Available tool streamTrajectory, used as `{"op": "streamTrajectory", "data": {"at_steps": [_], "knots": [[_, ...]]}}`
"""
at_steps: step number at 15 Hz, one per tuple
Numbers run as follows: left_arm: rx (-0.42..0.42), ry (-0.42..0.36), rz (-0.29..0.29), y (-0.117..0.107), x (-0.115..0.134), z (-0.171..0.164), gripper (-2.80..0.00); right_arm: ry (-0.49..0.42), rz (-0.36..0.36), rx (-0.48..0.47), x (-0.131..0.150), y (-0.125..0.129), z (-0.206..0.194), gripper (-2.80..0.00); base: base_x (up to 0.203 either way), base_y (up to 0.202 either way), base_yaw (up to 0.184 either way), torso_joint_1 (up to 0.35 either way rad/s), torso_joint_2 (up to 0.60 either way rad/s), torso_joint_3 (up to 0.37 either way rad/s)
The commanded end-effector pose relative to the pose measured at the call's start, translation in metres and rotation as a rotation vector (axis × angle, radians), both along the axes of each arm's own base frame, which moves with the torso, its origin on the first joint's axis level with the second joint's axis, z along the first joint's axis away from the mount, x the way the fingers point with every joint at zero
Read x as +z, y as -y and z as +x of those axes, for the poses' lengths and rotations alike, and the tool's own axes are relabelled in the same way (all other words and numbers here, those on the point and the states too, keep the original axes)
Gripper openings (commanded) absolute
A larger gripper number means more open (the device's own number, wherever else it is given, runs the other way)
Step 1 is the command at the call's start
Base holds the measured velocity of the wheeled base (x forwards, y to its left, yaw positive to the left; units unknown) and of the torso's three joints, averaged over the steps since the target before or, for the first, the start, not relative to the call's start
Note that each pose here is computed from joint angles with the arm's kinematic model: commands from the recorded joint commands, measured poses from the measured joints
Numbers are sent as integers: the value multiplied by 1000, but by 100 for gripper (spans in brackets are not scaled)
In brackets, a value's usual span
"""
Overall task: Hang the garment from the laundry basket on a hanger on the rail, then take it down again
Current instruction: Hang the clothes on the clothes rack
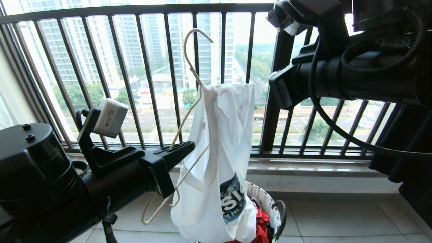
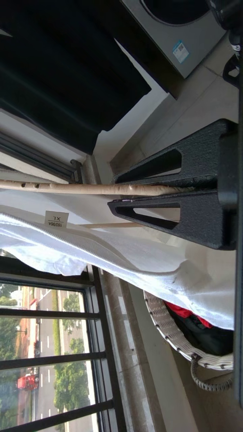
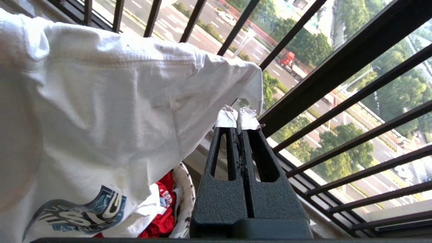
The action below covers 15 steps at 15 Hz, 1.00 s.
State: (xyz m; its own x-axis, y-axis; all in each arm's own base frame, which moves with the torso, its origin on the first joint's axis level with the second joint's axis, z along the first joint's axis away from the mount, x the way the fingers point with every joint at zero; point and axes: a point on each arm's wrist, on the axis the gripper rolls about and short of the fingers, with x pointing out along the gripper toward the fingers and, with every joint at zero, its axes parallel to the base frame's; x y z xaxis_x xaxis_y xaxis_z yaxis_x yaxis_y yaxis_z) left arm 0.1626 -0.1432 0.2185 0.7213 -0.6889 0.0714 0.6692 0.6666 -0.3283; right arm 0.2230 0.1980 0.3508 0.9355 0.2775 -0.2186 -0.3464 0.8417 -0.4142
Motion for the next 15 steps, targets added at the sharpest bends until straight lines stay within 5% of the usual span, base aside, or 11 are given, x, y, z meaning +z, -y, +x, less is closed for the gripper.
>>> {"op": "streamTrajectory", "data": {"at_steps": [1, 4, 5, 8, 15], "knots": [[-1, 6, -15, -3, 2, -2, -280, 31, -53, 39, 6, -5, 6, -280, 0, 0, 0, 0, 0, 0], [-77, 14, -36, -11, 6, -8, -280, -14, -84, 160, 13, -1, 4, -280, 0, 0, 0, 0, 0, 0], [-105, 11, -57, -17, 8, -9, -280, -33, -82, 204, 17, 3, 3, 0, 0, 0, 0, 0, 0, 0], [-156, 4, -72, -28, 9, -11, -280, -110, -94, 271, 20, 14, 8, 0, 0, 0, 0, 0, 0, 0], [-245, -20, -43, -37, -1, -11, -280, -73, -160, 516, 16, 22, 28, 0, 0, 0, 0, 0, 0, 0]]}}
